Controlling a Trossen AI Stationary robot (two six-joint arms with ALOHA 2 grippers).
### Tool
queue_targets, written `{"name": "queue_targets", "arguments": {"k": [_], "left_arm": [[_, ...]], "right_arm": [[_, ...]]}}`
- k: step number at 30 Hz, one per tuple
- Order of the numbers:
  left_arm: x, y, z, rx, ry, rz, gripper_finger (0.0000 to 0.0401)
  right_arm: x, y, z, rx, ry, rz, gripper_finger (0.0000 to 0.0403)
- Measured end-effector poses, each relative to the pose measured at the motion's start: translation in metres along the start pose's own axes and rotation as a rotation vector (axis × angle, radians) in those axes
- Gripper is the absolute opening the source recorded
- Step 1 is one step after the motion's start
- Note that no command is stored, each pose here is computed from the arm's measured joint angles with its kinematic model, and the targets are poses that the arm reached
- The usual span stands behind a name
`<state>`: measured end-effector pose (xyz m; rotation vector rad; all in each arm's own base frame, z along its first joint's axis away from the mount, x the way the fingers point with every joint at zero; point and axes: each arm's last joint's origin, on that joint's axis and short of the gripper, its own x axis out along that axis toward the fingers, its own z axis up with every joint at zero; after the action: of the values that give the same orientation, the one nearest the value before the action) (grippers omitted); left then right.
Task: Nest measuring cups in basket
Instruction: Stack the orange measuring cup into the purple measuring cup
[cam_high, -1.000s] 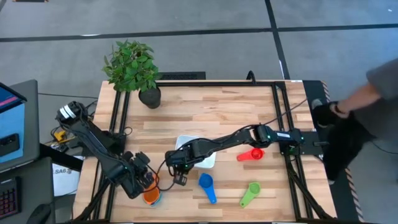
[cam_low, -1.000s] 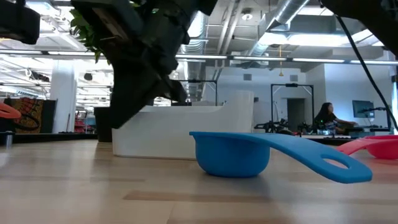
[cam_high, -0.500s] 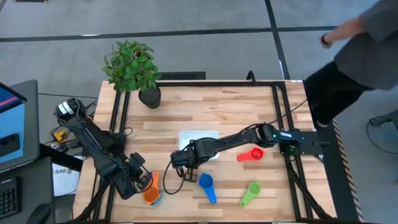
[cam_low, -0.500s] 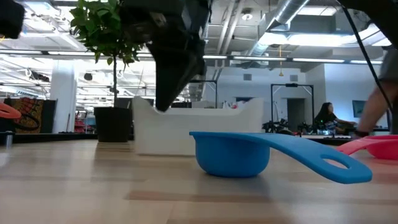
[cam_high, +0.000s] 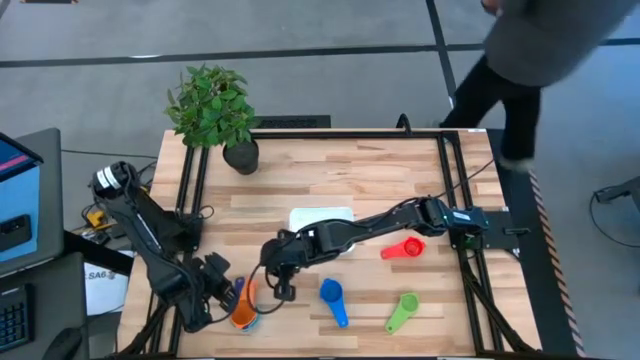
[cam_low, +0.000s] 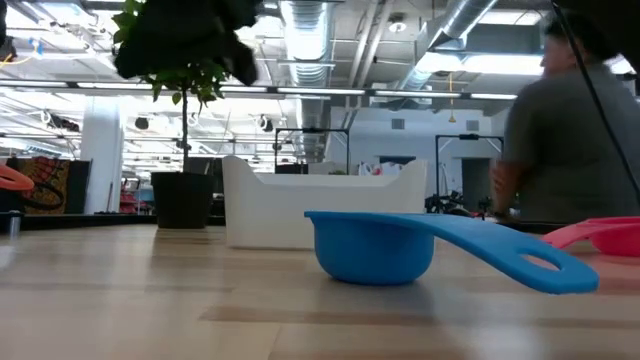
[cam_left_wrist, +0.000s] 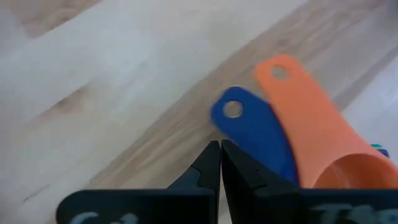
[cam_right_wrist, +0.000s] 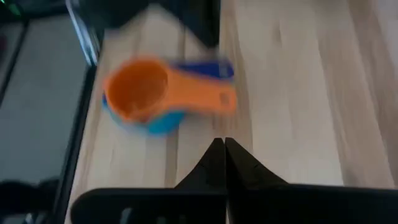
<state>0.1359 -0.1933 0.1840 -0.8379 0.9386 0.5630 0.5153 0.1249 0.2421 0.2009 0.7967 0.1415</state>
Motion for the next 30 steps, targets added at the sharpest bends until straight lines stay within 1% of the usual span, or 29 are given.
{"name": "queue_targets", "arguments": {"k": [1, 3, 5, 10, 16, 22, 25, 28, 30], "left_arm": [[0.002, -0.001, -0.001, 0.014, -0.003, -0.007, 0.0000], [0.006, -0.004, -0.002, 0.033, -0.005, -0.013, 0.0000], [0.009, -0.006, -0.003, 0.044, -0.005, -0.019, 0.0000], [0.015, -0.010, 0.004, 0.055, -0.037, -0.026, 0.0000], [0.021, -0.015, 0.018, 0.072, -0.070, -0.021, 0.0000], [0.026, -0.021, 0.029, 0.089, -0.081, -0.039, 0.0000], [0.027, -0.025, 0.030, 0.118, -0.075, -0.064, 0.0000], [0.027, -0.025, 0.030, 0.133, -0.070, -0.068, 0.0000], [0.027, -0.025, 0.029, 0.134, -0.055, -0.064, 0.0000]], "right_arm": [[0.003, 0.000, 0.001, -0.019, -0.025, 0.008, 0.0005], [0.007, -0.001, 0.000, -0.061, -0.022, 0.006, 0.0004], [0.017, 0.000, -0.001, -0.087, -0.049, 0.029, 0.0004], [0.038, 0.005, -0.023, -0.140, 0.056, 0.071, 0.0004], [0.040, 0.019, -0.029, -0.204, 0.070, 0.106, 0.0005], [0.040, 0.022, -0.029, -0.260, 0.058, 0.118, 0.0004], [0.043, 0.022, -0.032, -0.271, 0.052, 0.128, 0.0005], [0.048, 0.027, -0.041, -0.303, 0.079, 0.131, 0.0004], [0.057, 0.029, -0.044, -0.322, 0.052, 0.141, 0.0003]]}}
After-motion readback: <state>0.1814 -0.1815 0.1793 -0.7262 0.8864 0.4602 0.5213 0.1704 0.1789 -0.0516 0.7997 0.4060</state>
